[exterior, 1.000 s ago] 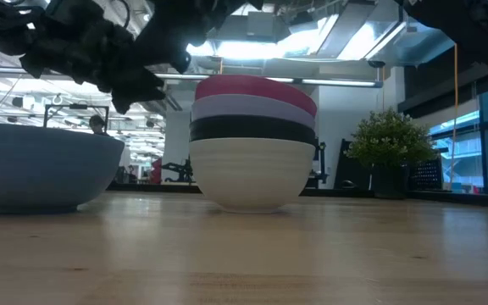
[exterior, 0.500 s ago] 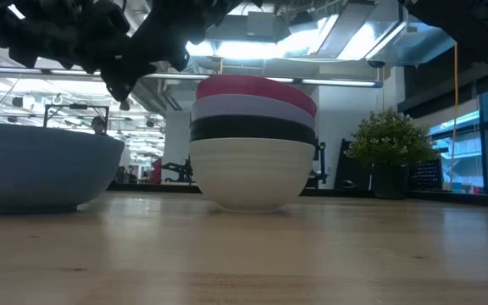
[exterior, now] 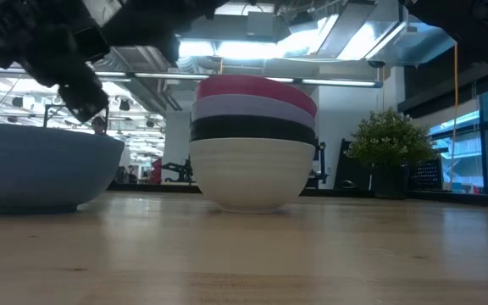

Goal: Nest bowls inside each other
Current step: Stack the blue bowl on top of the pink bowl

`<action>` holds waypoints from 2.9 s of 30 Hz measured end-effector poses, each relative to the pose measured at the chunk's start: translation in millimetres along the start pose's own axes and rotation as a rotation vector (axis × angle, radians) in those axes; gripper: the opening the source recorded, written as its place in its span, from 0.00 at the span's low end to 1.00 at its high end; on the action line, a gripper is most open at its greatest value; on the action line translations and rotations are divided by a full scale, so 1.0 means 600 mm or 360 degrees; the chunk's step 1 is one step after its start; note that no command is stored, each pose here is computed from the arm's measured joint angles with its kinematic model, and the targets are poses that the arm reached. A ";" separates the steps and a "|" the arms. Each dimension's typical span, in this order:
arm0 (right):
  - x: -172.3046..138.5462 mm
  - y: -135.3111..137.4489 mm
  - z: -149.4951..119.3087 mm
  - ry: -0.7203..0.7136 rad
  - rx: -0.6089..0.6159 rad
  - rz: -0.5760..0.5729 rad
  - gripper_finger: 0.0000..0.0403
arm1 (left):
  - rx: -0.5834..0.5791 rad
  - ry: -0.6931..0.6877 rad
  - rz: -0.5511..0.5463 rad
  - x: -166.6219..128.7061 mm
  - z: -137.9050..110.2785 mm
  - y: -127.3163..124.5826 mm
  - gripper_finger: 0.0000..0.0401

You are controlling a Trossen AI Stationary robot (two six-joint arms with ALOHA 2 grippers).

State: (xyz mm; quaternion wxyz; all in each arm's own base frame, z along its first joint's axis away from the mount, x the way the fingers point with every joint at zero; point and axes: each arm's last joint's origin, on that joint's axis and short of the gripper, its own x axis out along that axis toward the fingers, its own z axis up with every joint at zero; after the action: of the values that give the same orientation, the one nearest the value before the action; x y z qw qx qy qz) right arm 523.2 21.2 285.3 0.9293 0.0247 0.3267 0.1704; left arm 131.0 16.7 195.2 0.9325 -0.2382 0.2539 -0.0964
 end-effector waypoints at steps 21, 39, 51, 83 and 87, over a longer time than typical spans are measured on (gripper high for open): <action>-0.004 -0.013 0.013 -0.0137 0.0139 -0.0120 0.20 | -0.0029 0.0090 0.0328 -0.007 -0.011 0.009 0.39; -0.005 -0.014 0.013 -0.0131 0.0135 -0.0122 0.20 | -0.0230 0.0363 0.0366 0.015 -0.034 0.008 0.39; -0.005 -0.016 0.013 -0.0129 0.0129 -0.0125 0.20 | -0.0180 0.0354 0.0403 0.028 -0.032 0.005 0.39; -0.005 -0.016 0.012 -0.0125 0.0128 -0.0125 0.20 | -0.0189 0.0593 0.0433 0.054 -0.050 0.010 0.36; -0.005 -0.016 0.012 -0.0125 0.0128 -0.0125 0.20 | -0.0196 0.0593 0.0434 0.054 -0.050 0.010 0.30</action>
State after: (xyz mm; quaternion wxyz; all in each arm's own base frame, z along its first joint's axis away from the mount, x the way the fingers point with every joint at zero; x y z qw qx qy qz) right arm 528.3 11.8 291.4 0.9456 0.0559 0.2973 0.1195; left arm 143.5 0.4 155.3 0.8576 -0.2363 0.4568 0.0039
